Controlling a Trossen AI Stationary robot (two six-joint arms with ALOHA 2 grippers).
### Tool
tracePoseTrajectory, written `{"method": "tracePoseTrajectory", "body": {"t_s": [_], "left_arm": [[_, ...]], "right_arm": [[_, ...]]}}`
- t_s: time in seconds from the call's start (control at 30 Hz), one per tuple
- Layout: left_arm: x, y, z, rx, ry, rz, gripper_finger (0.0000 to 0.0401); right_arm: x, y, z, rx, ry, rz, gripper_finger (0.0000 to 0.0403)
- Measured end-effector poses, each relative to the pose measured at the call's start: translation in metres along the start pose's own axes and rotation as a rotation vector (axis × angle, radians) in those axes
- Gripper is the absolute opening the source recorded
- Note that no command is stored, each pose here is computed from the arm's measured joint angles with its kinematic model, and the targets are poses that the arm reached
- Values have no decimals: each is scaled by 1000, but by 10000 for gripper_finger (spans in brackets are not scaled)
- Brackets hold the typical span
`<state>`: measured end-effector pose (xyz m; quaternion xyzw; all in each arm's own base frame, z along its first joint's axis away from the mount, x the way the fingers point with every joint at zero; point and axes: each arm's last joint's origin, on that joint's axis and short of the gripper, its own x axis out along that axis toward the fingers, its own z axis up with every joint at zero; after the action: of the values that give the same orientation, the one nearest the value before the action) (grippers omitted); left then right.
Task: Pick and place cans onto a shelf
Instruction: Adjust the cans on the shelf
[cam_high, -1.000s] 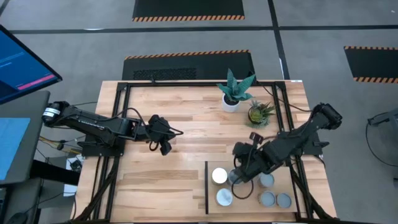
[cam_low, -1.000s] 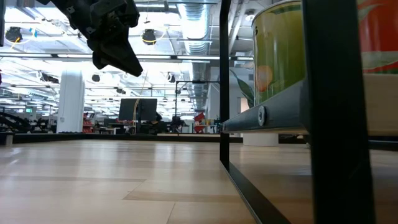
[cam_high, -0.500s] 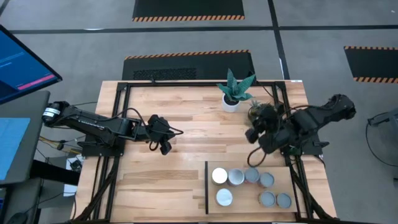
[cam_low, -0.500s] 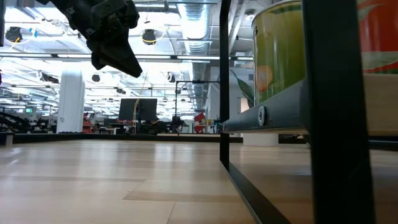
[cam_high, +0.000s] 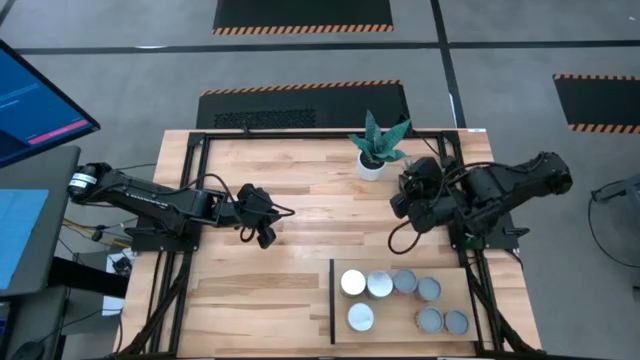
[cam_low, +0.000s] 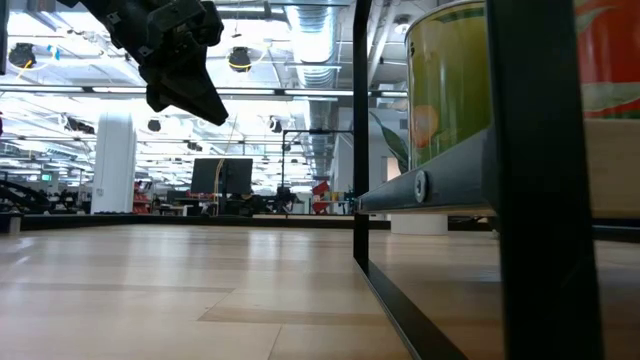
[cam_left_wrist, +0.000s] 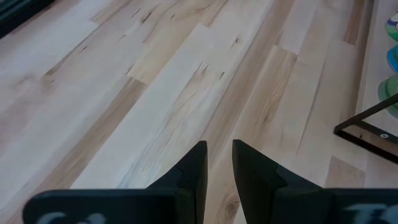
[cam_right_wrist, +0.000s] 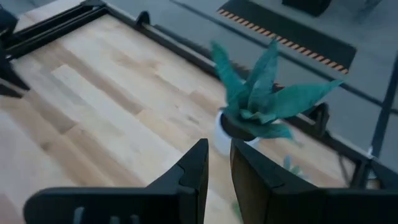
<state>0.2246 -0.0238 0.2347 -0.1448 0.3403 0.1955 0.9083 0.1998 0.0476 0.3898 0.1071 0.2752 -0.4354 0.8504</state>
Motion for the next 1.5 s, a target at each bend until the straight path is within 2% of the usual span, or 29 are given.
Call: {"method": "tracePoseTrajectory", "body": {"t_s": [0.23,0.53,0.8,0.9,0.97,1.13,1.27,1.37,1.5], "left_arm": [[0,1,-1,4,9,6,61],[0,2,-3,13,22,27,61],[0,2,-3,13,22,28,61],[0,2,-3,13,22,27,61],[0,2,-3,12,21,27,61],[0,2,-3,5,21,27,61],[0,2,-3,5,21,27,61],[0,2,-3,5,21,27,61],[0,2,-3,5,21,27,61]], "right_arm": [[-6,-14,5,-11,-24,7,92],[-20,-40,11,70,-55,63,92],[-22,-42,11,80,-22,96,92],[-19,-32,8,46,12,108,92],[-18,-22,3,-18,34,119,92],[-16,14,-20,-284,116,163,92],[-20,42,-45,-434,224,227,92],[-28,55,-61,-456,278,263,92],[-45,57,-82,-437,398,285,92]]}}
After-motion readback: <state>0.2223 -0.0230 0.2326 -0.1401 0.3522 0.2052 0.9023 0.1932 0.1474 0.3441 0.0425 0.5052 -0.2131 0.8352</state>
